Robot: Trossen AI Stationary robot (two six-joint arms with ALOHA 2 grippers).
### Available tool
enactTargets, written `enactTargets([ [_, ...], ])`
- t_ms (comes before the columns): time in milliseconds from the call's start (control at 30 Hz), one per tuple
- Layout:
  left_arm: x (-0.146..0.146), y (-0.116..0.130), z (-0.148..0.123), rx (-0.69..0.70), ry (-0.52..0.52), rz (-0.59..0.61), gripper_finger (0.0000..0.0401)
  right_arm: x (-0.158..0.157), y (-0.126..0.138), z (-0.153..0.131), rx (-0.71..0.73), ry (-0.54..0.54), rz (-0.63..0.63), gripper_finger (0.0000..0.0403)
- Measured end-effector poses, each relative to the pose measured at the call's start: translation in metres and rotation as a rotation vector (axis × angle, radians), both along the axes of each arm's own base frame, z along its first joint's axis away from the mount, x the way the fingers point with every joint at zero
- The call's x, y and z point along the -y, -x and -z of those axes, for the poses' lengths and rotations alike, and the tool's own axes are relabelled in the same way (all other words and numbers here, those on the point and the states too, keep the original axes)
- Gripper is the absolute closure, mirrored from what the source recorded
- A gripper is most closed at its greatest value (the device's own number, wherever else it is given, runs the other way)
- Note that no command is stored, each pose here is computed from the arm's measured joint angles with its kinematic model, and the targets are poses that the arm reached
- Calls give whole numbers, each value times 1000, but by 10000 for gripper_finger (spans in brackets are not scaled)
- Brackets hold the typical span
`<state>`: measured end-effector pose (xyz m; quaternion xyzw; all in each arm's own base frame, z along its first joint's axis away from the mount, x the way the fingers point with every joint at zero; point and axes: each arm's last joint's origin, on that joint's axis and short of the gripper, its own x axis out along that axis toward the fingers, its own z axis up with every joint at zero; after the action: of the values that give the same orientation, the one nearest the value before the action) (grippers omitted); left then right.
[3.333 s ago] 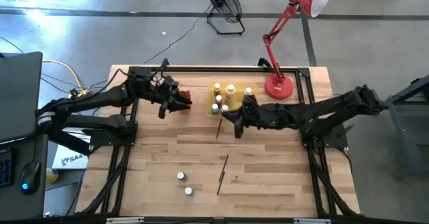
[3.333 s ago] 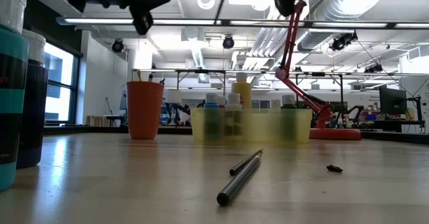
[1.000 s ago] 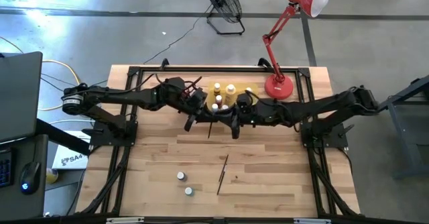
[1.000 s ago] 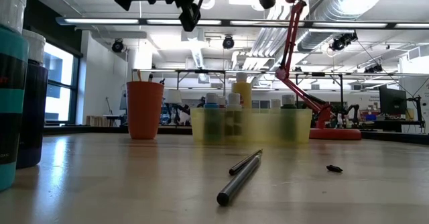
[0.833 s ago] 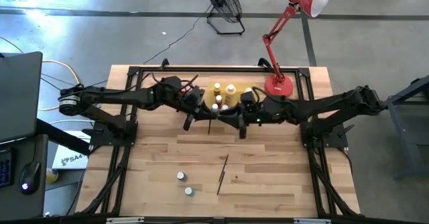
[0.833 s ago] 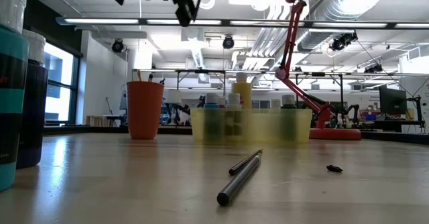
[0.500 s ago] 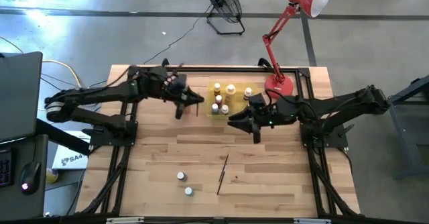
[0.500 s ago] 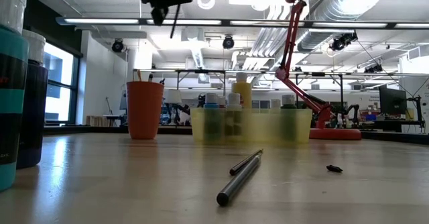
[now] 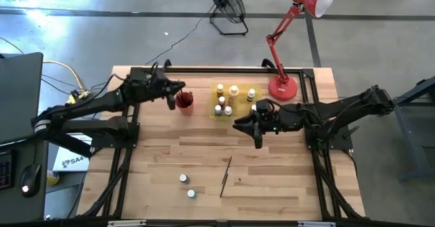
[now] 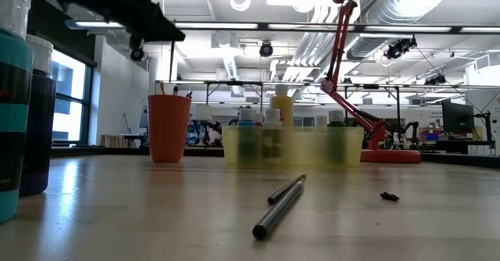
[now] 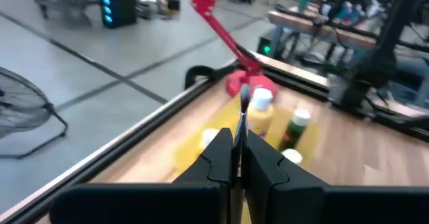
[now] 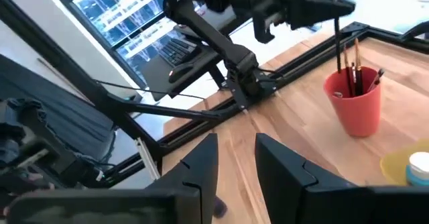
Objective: Pick & Place Paint Supplies
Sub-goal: Put the silver paintbrush into the orange cup, then put the orange paintbrush into the orange cup
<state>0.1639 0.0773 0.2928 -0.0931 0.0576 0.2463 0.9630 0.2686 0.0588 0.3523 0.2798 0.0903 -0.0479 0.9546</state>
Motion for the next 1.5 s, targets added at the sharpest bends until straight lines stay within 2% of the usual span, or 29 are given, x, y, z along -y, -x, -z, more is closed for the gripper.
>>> enactTargets([
  [200, -1, 3, 29, 81, -26, -81, 391, 1, 0, 0, 3, 9, 41, 312],
  [333, -2, 5, 47, 33, -9, -138, 391, 1, 0, 0, 3, 6, 43, 312],
  [600, -1, 8, 73, -19, 43, -141, 391, 3, 0, 0, 4, 9, 63, 312],
  [833, 0, 10, 82, 10, 52, -140, 391, 3, 0, 0, 5, 9, 68, 312],
  [1100, -2, 3, 95, -51, 66, -102, 390, 3, 0, 0, 6, 10, 89, 312],
  [1300, -4, -2, 95, -20, 48, -92, 348, 3, 0, 0, 6, 9, 88, 312],
  [1500, -4, -3, 81, 89, -26, -87, 299, 3, 0, 0, 6, 10, 87, 312],
])
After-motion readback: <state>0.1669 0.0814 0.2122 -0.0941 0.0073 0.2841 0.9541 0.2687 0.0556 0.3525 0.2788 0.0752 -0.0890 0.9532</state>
